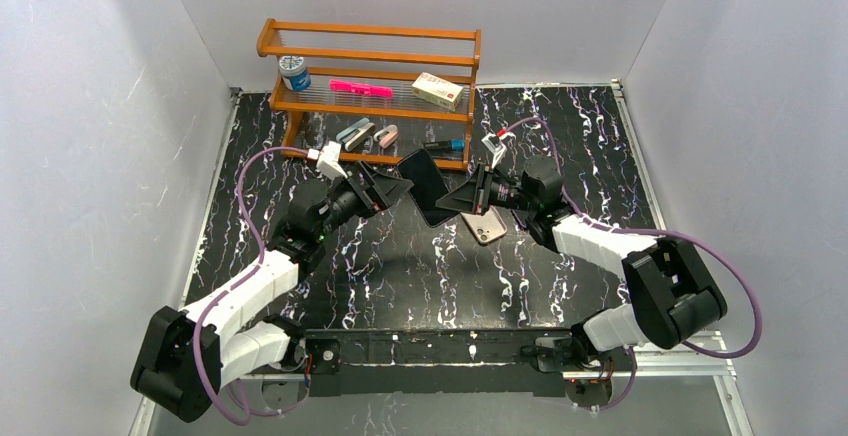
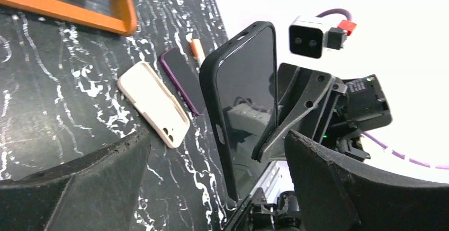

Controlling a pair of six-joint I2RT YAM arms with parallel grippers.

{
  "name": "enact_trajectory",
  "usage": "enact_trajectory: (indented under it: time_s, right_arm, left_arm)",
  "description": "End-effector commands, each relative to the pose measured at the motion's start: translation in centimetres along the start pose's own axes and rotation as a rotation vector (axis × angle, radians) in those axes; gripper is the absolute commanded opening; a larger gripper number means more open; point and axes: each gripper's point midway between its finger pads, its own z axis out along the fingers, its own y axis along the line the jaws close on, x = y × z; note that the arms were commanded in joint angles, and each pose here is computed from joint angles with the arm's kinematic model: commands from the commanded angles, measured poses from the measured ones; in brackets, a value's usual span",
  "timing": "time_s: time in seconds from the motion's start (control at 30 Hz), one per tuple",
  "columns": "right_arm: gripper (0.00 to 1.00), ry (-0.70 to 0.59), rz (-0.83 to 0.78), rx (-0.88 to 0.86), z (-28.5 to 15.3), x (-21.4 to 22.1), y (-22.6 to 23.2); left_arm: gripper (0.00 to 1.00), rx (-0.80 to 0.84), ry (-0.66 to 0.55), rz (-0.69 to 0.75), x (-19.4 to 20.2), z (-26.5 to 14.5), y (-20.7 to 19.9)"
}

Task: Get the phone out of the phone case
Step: Pick up the phone at the center of the board.

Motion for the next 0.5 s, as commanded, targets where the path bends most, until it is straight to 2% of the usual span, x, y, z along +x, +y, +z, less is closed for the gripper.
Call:
enact_trajectory:
  time_s: [0.0,0.3,0.4,0.47]
  right_arm:
    - [0.01,-0.029,-0.122,-0.164,-0.6,-1.7,5.0]
    - [0.01,-0.019,-0.123,-0.256,-0.9,-1.8,6.9]
    - [0.01,-0.011,-0.119,-0.282,-0.8,-1.8,7.2]
    - [0.01,-0.005,-0.116,-0.295,-0.8,-1.7,7.4]
  left_arm:
    - [0.94,0.139,0.009,0.007,-0.1,-0.3,-2.8]
    - [0.90,0.255,0.063,-0.009,0.6,0.0,-5.1]
    - [0.85,0.285,0.066,-0.006,0.8,0.0,-5.8]
    - [0.77,0.296,0.063,-0.003,0.7,-0.1,-6.1]
